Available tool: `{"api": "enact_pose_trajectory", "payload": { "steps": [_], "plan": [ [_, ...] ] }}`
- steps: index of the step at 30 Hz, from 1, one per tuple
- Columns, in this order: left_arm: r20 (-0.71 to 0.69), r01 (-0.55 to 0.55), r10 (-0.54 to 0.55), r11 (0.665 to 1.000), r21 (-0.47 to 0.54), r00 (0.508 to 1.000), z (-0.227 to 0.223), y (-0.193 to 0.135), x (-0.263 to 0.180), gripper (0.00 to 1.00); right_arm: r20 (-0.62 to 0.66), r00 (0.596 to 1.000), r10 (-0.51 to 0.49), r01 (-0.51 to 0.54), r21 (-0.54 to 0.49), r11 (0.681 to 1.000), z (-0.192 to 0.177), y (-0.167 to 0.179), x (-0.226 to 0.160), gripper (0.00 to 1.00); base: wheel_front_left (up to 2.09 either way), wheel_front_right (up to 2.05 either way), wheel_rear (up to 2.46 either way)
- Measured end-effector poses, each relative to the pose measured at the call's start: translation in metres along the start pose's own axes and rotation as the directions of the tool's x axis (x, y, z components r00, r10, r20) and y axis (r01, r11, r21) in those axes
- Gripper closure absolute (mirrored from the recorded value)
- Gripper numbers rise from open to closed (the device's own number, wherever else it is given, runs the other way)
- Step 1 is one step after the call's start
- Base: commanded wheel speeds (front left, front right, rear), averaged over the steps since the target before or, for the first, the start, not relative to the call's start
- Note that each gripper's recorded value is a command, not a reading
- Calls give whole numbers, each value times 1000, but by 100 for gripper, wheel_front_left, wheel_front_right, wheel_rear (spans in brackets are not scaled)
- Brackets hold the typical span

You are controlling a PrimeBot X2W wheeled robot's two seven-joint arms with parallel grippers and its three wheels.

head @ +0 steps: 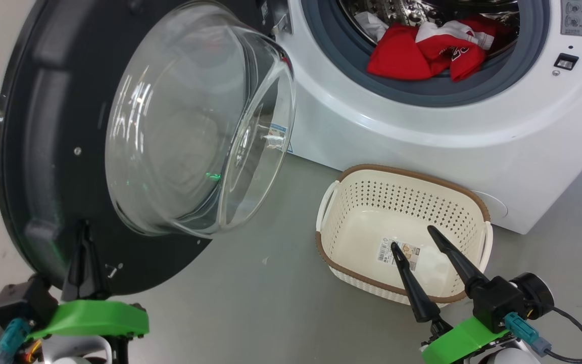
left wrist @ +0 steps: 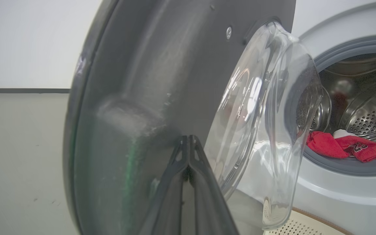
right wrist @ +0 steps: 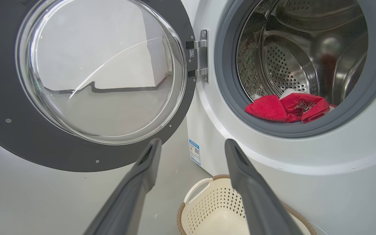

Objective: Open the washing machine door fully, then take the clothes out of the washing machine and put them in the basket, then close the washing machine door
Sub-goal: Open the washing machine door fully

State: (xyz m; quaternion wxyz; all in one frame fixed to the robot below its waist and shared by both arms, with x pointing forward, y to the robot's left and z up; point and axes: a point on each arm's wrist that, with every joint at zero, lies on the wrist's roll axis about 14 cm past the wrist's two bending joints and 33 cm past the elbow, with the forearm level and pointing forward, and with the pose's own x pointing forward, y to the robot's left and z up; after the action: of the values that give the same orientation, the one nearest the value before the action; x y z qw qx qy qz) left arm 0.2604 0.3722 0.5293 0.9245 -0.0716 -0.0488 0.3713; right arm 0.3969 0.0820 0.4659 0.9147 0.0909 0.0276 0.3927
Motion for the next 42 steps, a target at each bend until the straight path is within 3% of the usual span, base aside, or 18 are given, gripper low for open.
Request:
{"api": "enact_pose_trajectory", "payload": {
  "steps": [30, 42],
  "plan": [
    [31, -155, 157, 986, -57, 987, 6, 48, 53, 100, -21, 1000, -5, 4, -17, 1000, -4, -4, -1, 0, 0, 0, 0],
    [21, -165, 166, 985, -54, 986, 5, 50, 69, 100, -38, 999, 0, -1, -27, 1000, -8, -3, -1, 0, 0, 0, 0]
  ]
}}
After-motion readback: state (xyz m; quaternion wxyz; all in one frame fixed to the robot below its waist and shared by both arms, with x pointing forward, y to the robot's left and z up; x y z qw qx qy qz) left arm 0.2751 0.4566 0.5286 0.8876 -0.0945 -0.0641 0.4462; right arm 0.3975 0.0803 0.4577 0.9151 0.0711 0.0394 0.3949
